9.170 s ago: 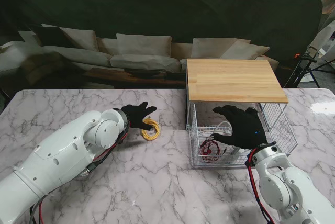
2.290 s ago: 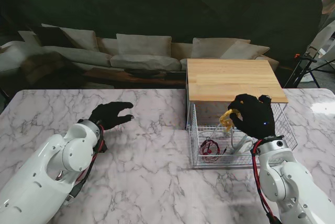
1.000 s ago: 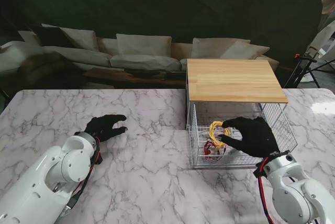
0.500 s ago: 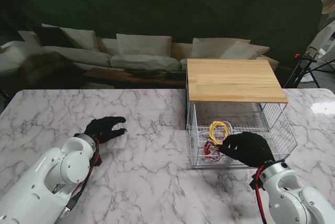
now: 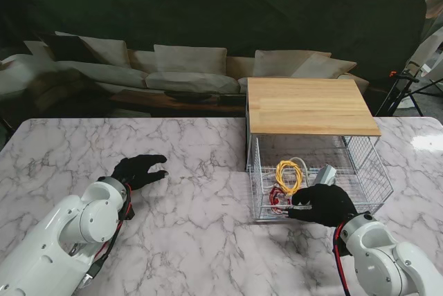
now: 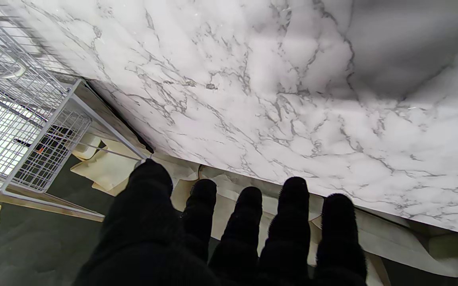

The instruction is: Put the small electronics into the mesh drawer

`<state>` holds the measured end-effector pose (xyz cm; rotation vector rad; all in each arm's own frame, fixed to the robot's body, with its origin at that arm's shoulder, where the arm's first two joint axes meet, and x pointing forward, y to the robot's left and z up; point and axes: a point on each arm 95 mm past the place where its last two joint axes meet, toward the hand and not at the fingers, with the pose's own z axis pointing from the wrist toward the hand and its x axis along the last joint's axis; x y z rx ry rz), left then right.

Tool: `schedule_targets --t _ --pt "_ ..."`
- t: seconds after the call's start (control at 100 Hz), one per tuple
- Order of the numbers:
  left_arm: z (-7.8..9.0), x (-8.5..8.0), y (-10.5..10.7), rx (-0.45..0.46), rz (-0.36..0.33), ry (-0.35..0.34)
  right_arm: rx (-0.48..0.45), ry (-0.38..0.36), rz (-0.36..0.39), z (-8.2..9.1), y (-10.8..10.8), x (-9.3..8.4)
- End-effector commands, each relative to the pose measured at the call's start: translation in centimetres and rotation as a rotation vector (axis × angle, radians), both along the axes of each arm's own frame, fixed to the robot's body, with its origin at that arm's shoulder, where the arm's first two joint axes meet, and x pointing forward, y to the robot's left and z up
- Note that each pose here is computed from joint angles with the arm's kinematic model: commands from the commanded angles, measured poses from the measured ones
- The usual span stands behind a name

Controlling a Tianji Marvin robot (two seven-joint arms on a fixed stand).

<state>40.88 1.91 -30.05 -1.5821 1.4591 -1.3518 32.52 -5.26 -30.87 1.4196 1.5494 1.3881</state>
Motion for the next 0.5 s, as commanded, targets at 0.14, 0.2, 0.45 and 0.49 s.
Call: schedule_targets --t 0.14,0.2,0.45,0.49 --pt "-0.3 -0.1 -0.2 0.0 -0.011 0.021 -0.126 0.015 0.056 -0.6 -0.1 0.7" --pt "-0.3 -0.1 -0.2 -0.001 -0.012 0.024 -0.136 0.019 0.058 -0.8 0.1 1.0" --pt "-0.5 -0.1 -0.3 -0.005 -0.012 0.031 -0.141 0.049 0.042 -2.2 0.8 2.5" --pt "-0.5 -0.1 -0.3 -0.005 -0.011 0.033 -0.14 0.054 0.038 -2.4 0.9 2.8"
